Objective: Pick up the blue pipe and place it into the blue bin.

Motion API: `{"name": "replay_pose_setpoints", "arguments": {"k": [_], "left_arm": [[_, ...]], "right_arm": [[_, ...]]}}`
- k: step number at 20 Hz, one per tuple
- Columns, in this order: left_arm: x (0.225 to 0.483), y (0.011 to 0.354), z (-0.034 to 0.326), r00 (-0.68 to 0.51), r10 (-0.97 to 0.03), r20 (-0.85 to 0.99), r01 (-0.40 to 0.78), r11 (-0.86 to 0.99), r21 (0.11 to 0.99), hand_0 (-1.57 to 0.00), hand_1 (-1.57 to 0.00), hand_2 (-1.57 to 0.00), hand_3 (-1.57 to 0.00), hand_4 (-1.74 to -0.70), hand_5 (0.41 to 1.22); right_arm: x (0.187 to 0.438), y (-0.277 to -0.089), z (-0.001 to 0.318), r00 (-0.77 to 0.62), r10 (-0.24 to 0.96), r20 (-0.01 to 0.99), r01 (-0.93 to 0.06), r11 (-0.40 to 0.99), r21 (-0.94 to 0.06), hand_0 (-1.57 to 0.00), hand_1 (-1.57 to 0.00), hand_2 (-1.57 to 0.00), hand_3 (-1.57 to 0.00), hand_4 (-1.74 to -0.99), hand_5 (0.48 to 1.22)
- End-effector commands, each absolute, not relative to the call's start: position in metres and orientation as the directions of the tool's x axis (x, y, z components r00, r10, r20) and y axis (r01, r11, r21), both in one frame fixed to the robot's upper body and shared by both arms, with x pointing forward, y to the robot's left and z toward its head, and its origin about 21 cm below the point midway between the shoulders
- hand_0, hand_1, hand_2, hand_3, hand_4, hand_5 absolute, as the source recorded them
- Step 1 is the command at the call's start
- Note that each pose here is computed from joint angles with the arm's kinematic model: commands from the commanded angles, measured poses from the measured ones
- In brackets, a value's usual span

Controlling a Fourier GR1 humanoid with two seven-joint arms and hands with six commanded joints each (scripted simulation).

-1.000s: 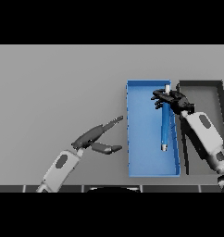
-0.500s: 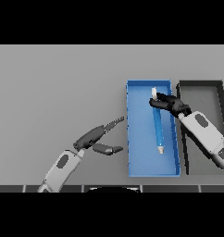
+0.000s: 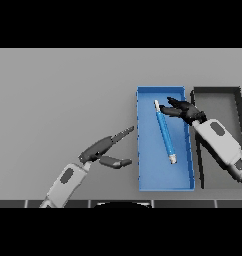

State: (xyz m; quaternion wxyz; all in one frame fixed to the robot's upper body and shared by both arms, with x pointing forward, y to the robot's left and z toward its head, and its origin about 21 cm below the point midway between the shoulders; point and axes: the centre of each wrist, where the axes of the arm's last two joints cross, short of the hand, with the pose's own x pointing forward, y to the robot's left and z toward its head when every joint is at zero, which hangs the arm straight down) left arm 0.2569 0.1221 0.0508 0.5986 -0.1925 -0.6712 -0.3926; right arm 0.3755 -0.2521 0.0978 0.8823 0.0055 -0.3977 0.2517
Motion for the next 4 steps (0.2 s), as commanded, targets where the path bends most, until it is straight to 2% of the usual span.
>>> {"name": "replay_pose_setpoints", "arguments": {"k": [1,4], "left_arm": [[0.2566,0.1221,0.0495,-0.199,-0.222,0.954,0.729,0.618,0.296,0.00,0.00,0.00,0.00,-0.89,0.479],[0.2509,0.1228,0.0488,-0.209,-0.209,0.955,0.732,0.614,0.295,0.00,0.00,0.00,0.00,-0.89,0.480]], "right_arm": [[0.3764,-0.2497,0.0970,0.554,0.444,0.704,-0.455,0.870,-0.191,-0.21,-0.10,-0.02,0.00,-1.152,0.802],[0.3740,-0.2487,0.0967,0.550,0.456,0.699,-0.464,0.863,-0.198,-0.21,-0.10,-0.02,0.00,-1.152,0.798]]}}
